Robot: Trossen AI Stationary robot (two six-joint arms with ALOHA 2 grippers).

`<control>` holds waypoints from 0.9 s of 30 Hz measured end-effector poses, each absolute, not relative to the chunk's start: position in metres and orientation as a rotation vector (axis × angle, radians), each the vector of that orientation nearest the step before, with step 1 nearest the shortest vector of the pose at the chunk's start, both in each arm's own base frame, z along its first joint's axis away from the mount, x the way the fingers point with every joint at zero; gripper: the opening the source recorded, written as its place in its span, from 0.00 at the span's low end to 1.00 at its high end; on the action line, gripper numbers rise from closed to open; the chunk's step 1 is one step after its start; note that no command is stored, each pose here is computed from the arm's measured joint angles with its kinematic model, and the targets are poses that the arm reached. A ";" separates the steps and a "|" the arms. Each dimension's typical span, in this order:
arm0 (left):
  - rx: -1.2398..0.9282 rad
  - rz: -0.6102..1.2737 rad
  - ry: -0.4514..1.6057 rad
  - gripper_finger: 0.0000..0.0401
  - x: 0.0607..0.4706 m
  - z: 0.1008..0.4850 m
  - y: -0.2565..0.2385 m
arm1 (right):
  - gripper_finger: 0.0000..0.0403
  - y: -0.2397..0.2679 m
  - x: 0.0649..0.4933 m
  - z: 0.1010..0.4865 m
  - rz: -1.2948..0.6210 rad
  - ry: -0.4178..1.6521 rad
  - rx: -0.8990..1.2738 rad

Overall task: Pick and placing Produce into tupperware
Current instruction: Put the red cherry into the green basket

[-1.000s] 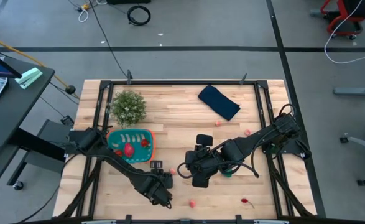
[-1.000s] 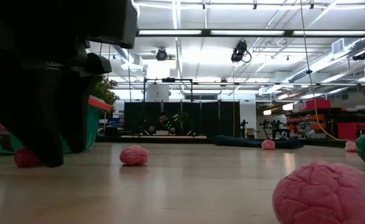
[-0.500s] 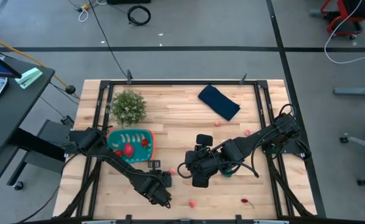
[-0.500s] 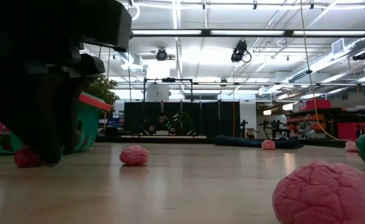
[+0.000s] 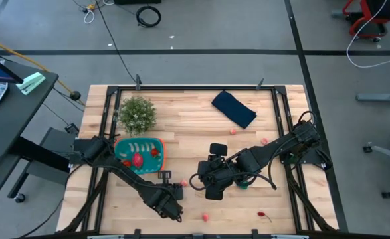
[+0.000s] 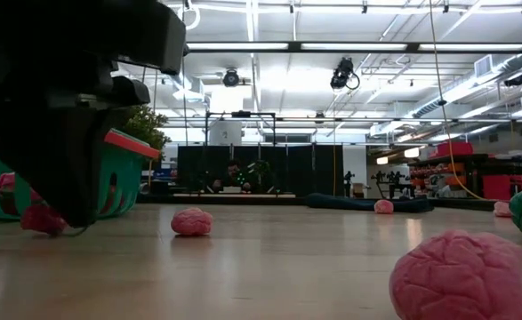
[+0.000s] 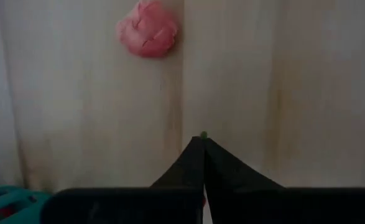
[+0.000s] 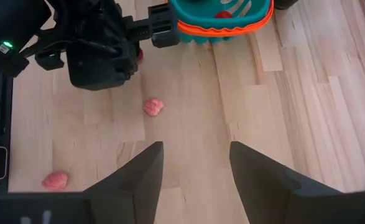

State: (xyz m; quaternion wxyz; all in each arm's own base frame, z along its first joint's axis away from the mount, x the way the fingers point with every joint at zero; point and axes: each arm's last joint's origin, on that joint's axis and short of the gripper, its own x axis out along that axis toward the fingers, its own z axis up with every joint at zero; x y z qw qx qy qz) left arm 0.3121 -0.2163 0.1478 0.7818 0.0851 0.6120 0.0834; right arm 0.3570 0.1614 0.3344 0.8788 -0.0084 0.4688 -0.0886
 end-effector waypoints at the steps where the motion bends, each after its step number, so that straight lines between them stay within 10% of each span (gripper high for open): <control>1: 0.193 0.183 1.331 0.01 0.311 0.149 -0.215 | 0.48 0.161 0.357 0.334 -0.185 0.977 -0.017; 16: 0.023 0.197 1.103 0.01 0.255 0.256 -0.216 | 0.48 0.161 0.357 0.334 -0.185 0.979 -0.018; 27: 0.167 0.540 1.055 0.00 0.211 0.291 -0.173 | 0.48 0.161 0.357 0.334 -0.187 0.978 -0.014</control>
